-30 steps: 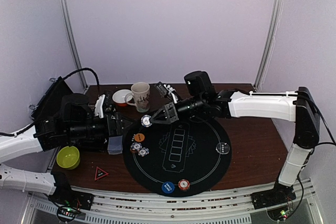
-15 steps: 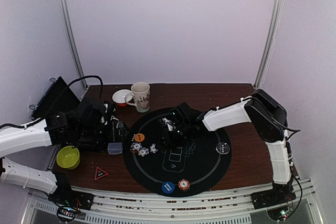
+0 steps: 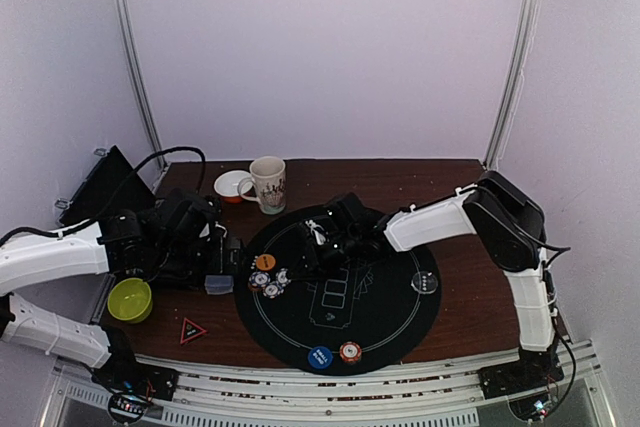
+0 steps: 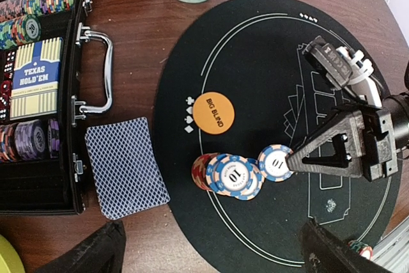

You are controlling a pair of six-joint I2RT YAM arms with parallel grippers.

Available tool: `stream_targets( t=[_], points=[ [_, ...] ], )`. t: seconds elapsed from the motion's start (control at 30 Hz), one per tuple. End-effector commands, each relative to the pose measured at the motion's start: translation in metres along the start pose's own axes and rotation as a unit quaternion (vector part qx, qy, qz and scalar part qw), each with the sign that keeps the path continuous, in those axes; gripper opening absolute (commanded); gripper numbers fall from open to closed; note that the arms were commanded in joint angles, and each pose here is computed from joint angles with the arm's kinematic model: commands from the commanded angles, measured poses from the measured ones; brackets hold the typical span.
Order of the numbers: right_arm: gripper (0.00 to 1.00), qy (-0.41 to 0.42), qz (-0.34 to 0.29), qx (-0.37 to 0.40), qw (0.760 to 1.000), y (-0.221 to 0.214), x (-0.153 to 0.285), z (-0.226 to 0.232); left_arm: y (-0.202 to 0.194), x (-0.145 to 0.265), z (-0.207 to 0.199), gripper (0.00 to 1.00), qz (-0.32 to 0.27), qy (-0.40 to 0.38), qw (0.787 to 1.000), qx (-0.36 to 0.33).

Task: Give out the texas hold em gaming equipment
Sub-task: Place the poker chips pile on the poker chips pile.

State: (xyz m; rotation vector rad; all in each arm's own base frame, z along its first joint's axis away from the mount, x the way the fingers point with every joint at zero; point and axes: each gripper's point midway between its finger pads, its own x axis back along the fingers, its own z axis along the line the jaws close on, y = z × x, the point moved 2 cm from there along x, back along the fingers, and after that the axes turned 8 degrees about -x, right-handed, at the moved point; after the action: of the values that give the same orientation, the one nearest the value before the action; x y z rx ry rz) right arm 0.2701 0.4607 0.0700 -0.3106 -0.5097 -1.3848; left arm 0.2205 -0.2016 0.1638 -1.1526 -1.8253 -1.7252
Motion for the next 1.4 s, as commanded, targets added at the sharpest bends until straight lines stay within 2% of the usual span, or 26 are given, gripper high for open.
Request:
stream_targets(
  t=[0.0, 0.57, 0.83, 0.93, 1.1, 1.37],
  points=[
    [0.0, 0.007, 0.012, -0.013, 1.0, -0.004, -0.01, -0.004, 0.014, 0.008, -0.001, 0.98, -0.023, 0.002, 1.0, -0.002],
    [0.0, 0.022, 0.028, -0.011, 0.999, -0.01, -0.023, 0.006, 0.015, 0.014, 0.004, 0.98, -0.031, 0.011, 0.999, -0.001],
    [0.01, 0.008, 0.024, -0.025, 0.999, -0.008, -0.032, -0.006, 0.015, 0.015, 0.006, 0.98, -0.035, 0.012, 0.999, 0.0],
    [0.07, 0.006, 0.023, -0.025, 0.999, -0.007, -0.034, -0.007, 0.015, 0.017, 0.008, 0.98, -0.035, 0.015, 0.999, 0.0],
    [0.24, -0.015, 0.02, -0.014, 1.0, -0.004, -0.033, -0.008, 0.013, 0.019, 0.01, 0.98, -0.037, 0.016, 0.999, 0.001],
    [0.37, -0.082, 0.01, 0.037, 0.996, -0.002, -0.023, -0.008, 0.012, 0.016, 0.01, 0.98, -0.032, 0.02, 0.999, -0.004]
  ],
)
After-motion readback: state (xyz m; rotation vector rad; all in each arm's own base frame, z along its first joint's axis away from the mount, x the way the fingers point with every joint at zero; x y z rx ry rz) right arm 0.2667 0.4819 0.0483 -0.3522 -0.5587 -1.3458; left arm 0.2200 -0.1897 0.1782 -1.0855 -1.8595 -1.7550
